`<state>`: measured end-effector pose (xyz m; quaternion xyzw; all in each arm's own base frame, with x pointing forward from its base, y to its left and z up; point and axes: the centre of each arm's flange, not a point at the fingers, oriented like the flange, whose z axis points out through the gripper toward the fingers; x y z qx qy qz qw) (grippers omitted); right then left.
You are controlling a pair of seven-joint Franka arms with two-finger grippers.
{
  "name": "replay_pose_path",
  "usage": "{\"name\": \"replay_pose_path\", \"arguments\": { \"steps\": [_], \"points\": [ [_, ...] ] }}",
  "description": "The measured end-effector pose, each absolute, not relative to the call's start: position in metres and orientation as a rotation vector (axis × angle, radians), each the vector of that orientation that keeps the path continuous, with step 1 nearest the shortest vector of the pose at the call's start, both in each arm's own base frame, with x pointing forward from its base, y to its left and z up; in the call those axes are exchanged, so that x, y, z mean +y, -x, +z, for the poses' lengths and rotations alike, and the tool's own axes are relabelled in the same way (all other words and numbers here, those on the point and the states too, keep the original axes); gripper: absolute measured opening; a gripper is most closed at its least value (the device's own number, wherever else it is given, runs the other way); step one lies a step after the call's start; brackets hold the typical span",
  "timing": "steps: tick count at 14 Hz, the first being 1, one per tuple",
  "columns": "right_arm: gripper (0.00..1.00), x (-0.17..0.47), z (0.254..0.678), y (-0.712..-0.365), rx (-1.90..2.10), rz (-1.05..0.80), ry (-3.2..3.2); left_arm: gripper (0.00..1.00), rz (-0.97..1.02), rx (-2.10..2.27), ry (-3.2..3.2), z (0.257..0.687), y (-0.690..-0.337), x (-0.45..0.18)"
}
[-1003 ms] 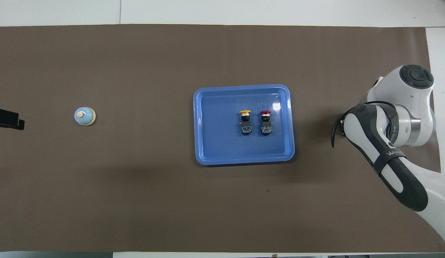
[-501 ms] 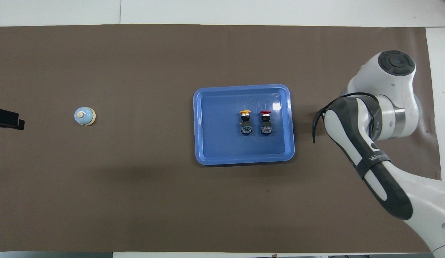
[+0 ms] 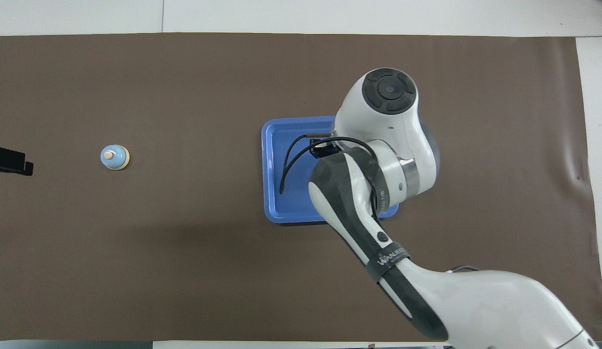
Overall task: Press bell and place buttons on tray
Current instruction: 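Place the green button in the tray beside the yellow one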
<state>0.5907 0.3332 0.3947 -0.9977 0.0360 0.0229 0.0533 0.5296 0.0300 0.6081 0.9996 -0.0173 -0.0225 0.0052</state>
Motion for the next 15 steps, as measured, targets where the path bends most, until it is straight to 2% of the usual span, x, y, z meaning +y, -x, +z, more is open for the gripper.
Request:
{"name": "replay_pose_path", "arguments": {
  "steps": [4,8,15],
  "points": [
    [0.41,0.408,0.362,-0.575,0.211,-0.034,2.995,1.0,-0.071,-0.054,-3.13,0.608,-0.53,0.03],
    [0.41,0.396,0.344,-0.584,0.26,-0.049,2.989,1.0,-0.071,-0.054,-3.13,0.608,-0.53,0.03],
    [0.41,0.388,0.324,-0.577,0.275,-0.025,3.002,1.0,-0.071,-0.054,-3.13,0.608,-0.53,0.03]
  ]
}}
